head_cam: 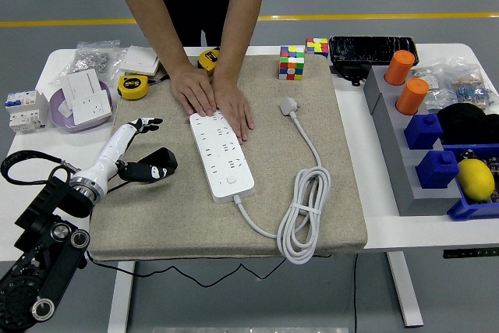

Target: Pick up the plug,place it near the board,insert it into the board,press the button

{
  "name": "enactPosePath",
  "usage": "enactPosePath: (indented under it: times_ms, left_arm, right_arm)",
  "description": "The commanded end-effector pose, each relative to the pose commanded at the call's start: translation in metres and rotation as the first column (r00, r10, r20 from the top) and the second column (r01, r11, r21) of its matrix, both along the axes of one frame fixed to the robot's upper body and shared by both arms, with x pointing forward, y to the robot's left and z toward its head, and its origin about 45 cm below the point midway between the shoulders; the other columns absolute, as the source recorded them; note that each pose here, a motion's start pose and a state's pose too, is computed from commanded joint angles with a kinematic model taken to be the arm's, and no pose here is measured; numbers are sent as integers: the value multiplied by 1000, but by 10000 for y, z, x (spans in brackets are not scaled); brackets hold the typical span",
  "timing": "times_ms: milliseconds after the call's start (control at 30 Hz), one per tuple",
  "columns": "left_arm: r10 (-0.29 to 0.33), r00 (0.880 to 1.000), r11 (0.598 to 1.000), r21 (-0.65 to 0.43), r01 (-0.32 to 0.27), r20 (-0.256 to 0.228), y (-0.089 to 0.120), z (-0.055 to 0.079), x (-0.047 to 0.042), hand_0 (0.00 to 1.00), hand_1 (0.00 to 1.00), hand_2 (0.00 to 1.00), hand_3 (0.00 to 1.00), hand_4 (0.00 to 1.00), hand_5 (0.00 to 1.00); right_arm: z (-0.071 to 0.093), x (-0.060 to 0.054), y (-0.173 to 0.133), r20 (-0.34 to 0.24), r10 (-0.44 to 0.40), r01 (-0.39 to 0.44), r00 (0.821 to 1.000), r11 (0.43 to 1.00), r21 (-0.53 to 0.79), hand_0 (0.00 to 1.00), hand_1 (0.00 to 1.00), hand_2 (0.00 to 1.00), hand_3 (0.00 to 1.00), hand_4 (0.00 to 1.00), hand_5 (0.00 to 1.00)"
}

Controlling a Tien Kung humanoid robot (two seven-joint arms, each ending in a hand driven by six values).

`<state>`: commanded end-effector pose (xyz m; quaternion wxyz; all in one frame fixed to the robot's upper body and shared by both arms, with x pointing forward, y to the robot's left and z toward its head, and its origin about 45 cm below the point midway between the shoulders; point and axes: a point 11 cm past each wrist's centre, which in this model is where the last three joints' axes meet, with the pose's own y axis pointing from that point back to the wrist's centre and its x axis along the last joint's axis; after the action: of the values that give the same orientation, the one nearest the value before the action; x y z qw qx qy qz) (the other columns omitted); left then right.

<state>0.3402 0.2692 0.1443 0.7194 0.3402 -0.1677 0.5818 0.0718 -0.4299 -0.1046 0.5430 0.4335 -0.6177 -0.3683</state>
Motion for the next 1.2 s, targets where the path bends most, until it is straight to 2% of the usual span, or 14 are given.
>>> enactPosePath:
  times_ms: [100, 133, 333, 367, 533, 567, 733, 767, 933, 967, 1133, 1167, 1200]
  left_arm:
    - [7, 1000, 1000, 0, -7, -12, -1, -66, -3, 873, 893, 809, 803, 998, 2]
    - [9, 1000, 1000, 0, -9, -15, 1, -84, -4, 837, 876, 756, 737, 998, 2]
    - [41, 999, 999, 15, -41, -26, 54, -196, -7, 837, 876, 756, 737, 998, 2]
    - [45, 999, 999, 18, -45, -25, 62, -207, -6, 805, 803, 679, 617, 998, 2]
    - [57, 998, 997, 42, -57, -15, 92, -234, -1, 805, 803, 679, 617, 998, 2]
    - [59, 998, 997, 46, -58, -15, 95, -242, 0, 763, 732, 546, 470, 978, 51]
    - [63, 998, 995, 72, -63, 2, 99, -248, 11, 763, 732, 546, 470, 978, 51]
    - [63, 998, 995, 74, -63, 6, 97, -246, 15, 711, 658, 467, 483, 831, 79]
    - [60, 998, 996, 72, -61, 19, 73, -220, 29, 711, 658, 467, 483, 831, 79]
    - [59, 998, 996, 71, -61, 20, 71, -218, 30, 621, 435, 384, 487, 734, 72]
    - [53, 998, 996, 65, -55, 30, 51, -169, 47, 621, 435, 384, 487, 734, 72]
    - [51, 998, 996, 66, -53, 32, 50, -161, 52, 579, 387, 371, 480, 713, 75]
    - [49, 998, 996, 67, -51, 33, 48, -153, 56, 579, 387, 371, 480, 713, 75]
  right_arm:
    - [0, -2, -2, -1, 2, -2, 1000, 1000, 0, 830, 728, 725, 765, 998, 958]
    - [0, -3, -2, -2, 3, -3, 1000, 1000, -1, 830, 728, 725, 765, 998, 958]
    - [3, -3, -9, -3, 7, -7, 1000, 1000, -3, 831, 728, 724, 765, 998, 959]
    - [4, -1, -11, -3, 8, -8, 1000, 1000, -3, 833, 728, 725, 765, 998, 959]
    - [5, -3, -15, -4, 8, -8, 1000, 1000, -4, 833, 728, 725, 765, 998, 959]
    - [4, -5, -15, -4, 8, -8, 1000, 1000, -4, 835, 727, 724, 765, 998, 959]
    - [4, -5, -15, -4, 10, -10, 1000, 1000, -4, 835, 727, 724, 765, 998, 959]
    - [5, -3, -15, -3, 10, -10, 1000, 1000, -4, 834, 728, 724, 765, 998, 960]
    - [5, -6, -16, -3, 8, -8, 1000, 1000, -4, 834, 728, 724, 765, 998, 960]
    - [4, -7, -15, -4, 7, -7, 1000, 1000, -4, 834, 728, 724, 765, 998, 960]
    - [2, -9, -11, -4, 5, -5, 1000, 1000, -3, 834, 728, 724, 765, 998, 960]
    - [3, -6, -10, -3, 5, -5, 1000, 1000, -3, 835, 728, 725, 765, 998, 961]
    - [3, -3, -10, -2, 5, -5, 1000, 1000, -3, 835, 728, 725, 765, 998, 961]
